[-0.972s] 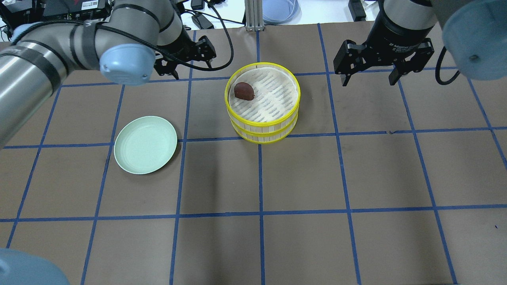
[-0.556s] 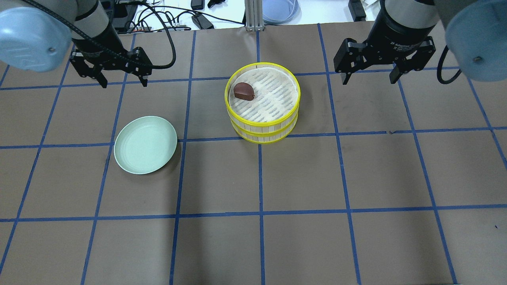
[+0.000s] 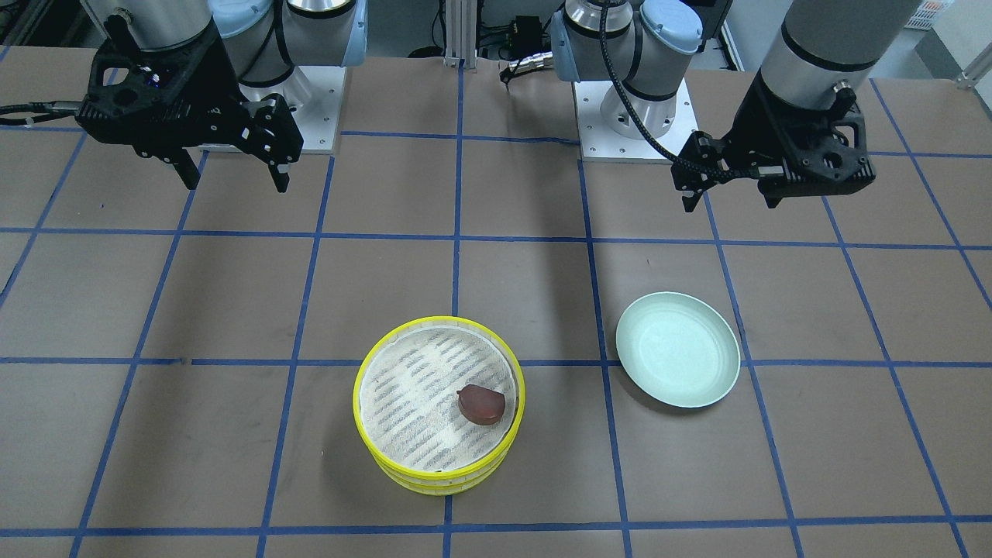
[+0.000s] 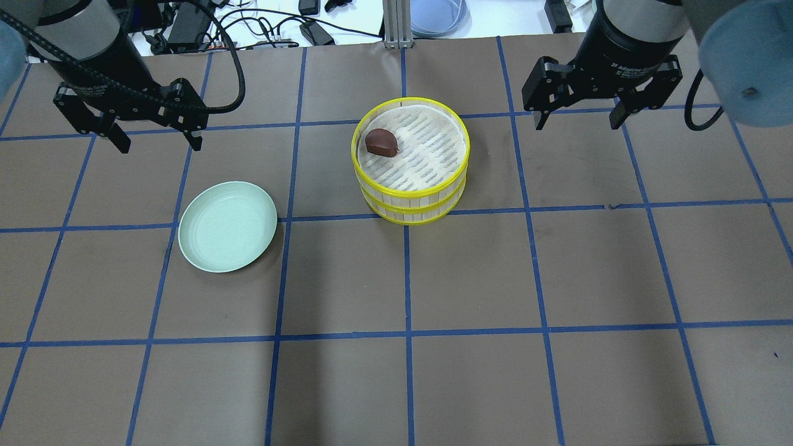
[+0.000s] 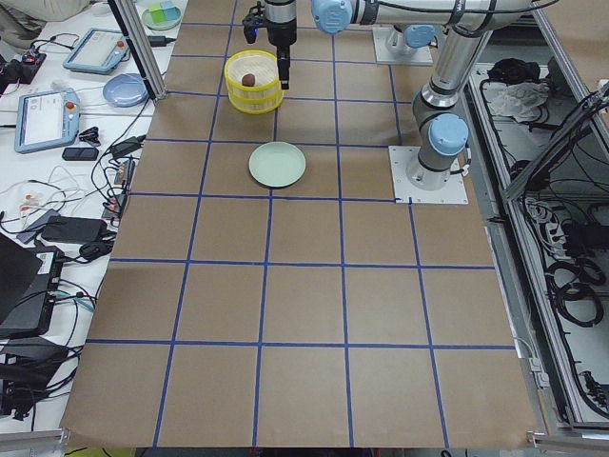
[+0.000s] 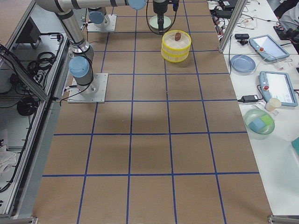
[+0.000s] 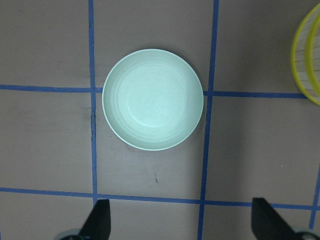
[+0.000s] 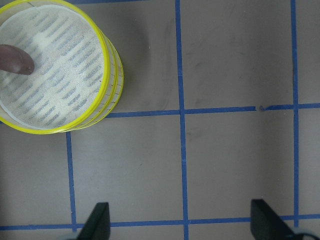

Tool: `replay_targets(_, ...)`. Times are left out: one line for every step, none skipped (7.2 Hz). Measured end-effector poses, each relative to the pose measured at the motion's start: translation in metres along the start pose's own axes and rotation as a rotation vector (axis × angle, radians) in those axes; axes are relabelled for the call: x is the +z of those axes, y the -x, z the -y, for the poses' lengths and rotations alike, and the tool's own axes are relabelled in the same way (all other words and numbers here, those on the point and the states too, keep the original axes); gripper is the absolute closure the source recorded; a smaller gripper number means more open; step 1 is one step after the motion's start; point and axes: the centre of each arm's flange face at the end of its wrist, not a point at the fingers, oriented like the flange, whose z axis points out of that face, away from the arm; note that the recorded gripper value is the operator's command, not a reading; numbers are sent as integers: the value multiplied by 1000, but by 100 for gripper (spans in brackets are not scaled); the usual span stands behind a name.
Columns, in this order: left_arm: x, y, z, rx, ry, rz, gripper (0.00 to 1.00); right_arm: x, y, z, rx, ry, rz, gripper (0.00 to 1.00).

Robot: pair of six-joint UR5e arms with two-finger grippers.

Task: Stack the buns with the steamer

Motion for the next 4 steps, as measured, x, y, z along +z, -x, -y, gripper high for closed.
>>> replay_targets(-1,0,-2,-12,-3,-19,0,0,0,1,-1,-2,0,0)
replay_targets(0,-1,-1,-18,-6,-35,0,2,0,1,-2,0,-1,0)
replay_targets(3,-2,0,-20,-12,-42,0,3,0,2,-4,1,-2,0)
replay_targets(6,-2,1,-21,-14,-45,0,3,0,2,-6,1,-2,0)
